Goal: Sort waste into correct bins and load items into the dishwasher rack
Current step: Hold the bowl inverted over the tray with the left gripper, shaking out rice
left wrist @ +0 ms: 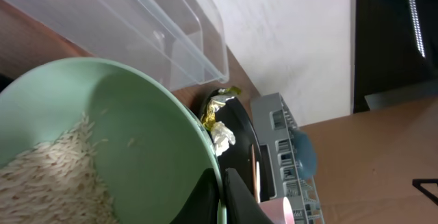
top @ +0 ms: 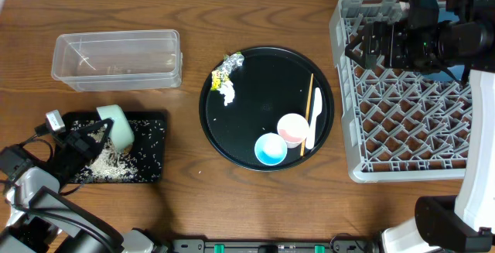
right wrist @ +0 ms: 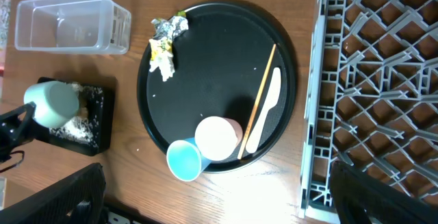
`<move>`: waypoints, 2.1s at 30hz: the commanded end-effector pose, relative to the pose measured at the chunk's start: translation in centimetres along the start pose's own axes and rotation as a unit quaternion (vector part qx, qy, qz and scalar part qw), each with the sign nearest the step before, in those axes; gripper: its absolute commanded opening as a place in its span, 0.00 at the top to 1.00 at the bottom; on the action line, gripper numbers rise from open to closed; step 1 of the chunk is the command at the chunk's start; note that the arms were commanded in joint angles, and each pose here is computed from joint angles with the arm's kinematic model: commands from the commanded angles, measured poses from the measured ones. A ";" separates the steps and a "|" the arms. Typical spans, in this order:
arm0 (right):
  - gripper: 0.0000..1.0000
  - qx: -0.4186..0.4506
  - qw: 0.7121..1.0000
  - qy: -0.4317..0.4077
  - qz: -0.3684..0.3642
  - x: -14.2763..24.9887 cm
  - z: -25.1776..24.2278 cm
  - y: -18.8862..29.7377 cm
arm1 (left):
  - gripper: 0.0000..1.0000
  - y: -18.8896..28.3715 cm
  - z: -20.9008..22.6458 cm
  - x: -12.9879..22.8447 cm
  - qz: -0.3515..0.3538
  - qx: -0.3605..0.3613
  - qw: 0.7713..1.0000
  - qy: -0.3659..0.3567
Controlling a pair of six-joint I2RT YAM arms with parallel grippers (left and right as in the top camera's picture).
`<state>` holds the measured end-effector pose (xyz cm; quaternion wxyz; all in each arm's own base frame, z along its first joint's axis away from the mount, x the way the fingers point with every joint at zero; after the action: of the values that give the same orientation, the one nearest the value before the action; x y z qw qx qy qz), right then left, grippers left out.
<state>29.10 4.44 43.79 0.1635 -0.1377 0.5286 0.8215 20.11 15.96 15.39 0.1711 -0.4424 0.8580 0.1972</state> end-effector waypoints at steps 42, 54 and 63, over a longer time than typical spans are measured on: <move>0.01 -0.002 1.000 0.009 0.000 0.1 0.3 0.0 | 0.94 0.0 0.8 0.1 -0.002 -0.018 1.000 0.005; 0.01 -0.003 1.000 0.009 0.000 0.1 0.3 0.0 | 0.94 0.0 -0.5 -0.2 -0.023 0.066 0.995 -0.070; 0.01 -0.002 1.000 0.009 0.000 0.1 0.3 0.0 | 0.94 0.1 -0.5 -0.2 -0.022 0.066 0.997 -0.044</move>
<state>29.10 4.44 43.79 0.1636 -0.1377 0.5288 0.8214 20.24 15.92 15.88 0.2427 -0.4360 0.8487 0.1754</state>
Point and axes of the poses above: each gripper's point midway between its finger pads, its own y axis back along the fingers, its own z axis along the line the jaws close on, x = y × z, the point moved 10 cm from there along y, back along the fingers, and after that the axes turned 4 degrees about -y, right-handed, at the moved point
